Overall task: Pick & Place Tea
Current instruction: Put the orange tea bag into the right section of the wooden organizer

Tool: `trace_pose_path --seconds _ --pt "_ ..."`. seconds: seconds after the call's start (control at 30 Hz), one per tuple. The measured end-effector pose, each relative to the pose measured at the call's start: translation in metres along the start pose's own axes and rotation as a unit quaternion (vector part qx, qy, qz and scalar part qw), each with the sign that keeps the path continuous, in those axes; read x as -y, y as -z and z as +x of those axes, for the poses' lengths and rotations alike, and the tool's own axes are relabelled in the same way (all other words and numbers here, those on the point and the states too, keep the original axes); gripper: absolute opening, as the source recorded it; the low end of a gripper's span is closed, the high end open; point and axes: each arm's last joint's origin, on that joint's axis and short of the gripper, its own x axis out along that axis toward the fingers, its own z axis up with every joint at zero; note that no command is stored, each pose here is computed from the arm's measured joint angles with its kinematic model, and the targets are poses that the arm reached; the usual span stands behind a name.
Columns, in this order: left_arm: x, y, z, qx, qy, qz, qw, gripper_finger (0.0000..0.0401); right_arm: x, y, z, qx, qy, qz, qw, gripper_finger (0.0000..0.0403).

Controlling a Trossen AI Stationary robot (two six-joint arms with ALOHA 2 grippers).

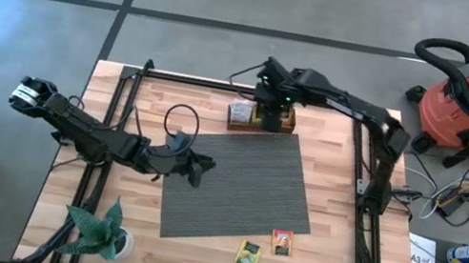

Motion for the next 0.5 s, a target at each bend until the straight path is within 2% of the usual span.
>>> trace_pose_path --seconds 0.07,0.2,0.3,0.5 --pt "0.001 0.001 0.000 -0.025 0.019 0.009 0.999 0.0124 -0.009 0.008 -0.018 0.000 -0.015 0.032 0.999 0.0136" --pt "0.007 0.002 0.003 -0.080 0.090 0.050 0.991 0.0124 -0.038 0.030 -0.045 0.005 -0.051 0.090 0.995 0.0123" --pt "0.010 0.002 0.008 -0.093 0.131 0.071 0.984 0.0124 -0.072 0.052 -0.061 0.017 -0.067 0.129 0.989 0.0118" --pt "0.014 0.011 0.031 -0.142 0.162 0.098 0.972 0.0124 -0.151 0.100 -0.077 0.017 -0.124 0.235 0.964 0.0116"
